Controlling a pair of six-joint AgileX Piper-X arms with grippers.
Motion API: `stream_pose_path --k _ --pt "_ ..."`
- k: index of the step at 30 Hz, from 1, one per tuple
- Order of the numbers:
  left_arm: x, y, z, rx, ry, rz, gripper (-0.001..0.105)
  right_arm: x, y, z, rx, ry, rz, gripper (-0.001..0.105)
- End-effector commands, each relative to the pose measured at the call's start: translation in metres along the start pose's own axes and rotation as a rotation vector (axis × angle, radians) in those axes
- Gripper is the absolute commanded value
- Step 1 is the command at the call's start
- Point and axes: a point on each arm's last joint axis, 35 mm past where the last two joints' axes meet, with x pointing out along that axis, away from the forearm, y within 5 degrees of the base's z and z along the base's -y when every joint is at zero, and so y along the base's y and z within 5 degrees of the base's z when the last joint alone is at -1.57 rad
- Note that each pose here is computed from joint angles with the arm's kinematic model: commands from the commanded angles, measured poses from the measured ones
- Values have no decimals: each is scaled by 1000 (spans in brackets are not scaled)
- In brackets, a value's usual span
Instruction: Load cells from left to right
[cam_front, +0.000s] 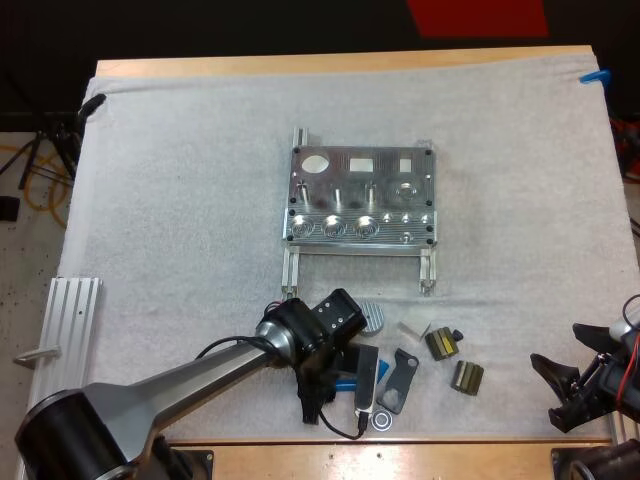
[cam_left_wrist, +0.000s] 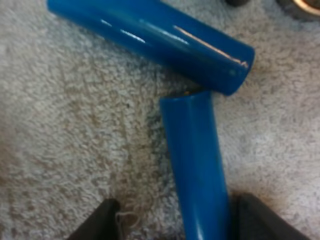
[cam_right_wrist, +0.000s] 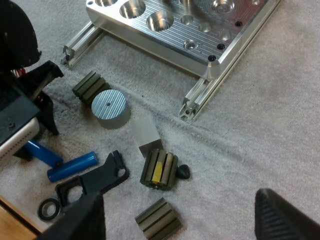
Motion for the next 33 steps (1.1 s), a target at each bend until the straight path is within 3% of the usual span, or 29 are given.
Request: stream_pose_path --k 1,6,10,18,20,26,33 --pt "3 2 1 -5 27 37 49 -3 0 3 -20 -23 -5 62" --pt "6 6 1 -24 54 95 39 -3 0 3 -18 -23 -5 62" --pt "6 5 1 -25 60 93 2 -3 0 3 -18 -23 -5 62" --pt "-21 6 7 -21 17 122 0 -2 -2 7 21 -47 -14 62" --pt "-37 4 9 -18 -13 141 0 0 -3 9 77 -55 -11 62" --pt "-93 -9 2 -4 -175 244 0 13 -7 15 123 -26 64 62" --pt "-143 -30 -16 -11 -373 329 0 34 -12 31 163 -69 262 62"
